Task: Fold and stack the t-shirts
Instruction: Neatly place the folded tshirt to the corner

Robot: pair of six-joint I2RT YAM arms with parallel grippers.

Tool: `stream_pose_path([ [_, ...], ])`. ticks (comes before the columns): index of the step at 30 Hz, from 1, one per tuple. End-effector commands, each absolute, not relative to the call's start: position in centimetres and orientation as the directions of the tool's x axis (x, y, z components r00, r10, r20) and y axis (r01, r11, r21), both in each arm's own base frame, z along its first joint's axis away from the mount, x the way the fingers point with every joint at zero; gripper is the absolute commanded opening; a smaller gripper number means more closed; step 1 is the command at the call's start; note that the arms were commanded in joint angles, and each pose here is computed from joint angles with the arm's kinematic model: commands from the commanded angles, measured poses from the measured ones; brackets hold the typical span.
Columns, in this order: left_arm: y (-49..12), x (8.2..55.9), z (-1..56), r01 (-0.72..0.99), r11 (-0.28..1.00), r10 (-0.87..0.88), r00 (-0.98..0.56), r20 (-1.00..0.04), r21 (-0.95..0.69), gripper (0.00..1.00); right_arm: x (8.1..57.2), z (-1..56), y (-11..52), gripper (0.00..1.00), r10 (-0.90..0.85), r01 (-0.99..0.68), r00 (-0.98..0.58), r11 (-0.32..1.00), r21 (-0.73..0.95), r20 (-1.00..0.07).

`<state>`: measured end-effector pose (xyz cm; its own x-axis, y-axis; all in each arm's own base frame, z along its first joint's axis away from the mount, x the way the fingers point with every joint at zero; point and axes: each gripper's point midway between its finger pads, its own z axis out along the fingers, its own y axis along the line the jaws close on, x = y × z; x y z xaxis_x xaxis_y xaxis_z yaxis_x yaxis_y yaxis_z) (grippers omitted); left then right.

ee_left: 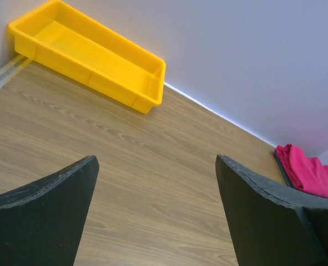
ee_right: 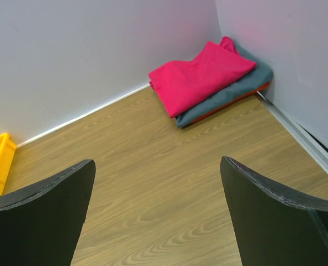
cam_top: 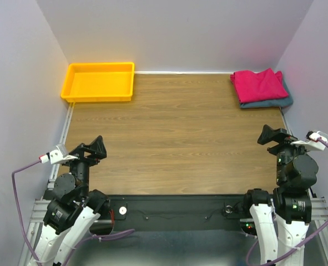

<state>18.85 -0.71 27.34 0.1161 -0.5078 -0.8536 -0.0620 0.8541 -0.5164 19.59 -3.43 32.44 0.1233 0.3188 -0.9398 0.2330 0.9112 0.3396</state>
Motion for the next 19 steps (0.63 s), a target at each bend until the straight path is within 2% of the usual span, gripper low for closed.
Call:
stream_pose_path([
  [1,0.1,17.4,30.0,0.019,0.817,-0.564,0.229,-0.793,-0.576,0.99,19.4,33.8,-2.9,1.0,0.325,0.19,0.16,0.917,0.352,-0.932],
  [19,0.1,17.3,30.1,0.026,0.817,-0.565,0.232,-0.792,-0.576,0.99,20.4,33.1,-2.3,1.0,0.343,0.172,0.112,0.918,0.358,-0.933],
])
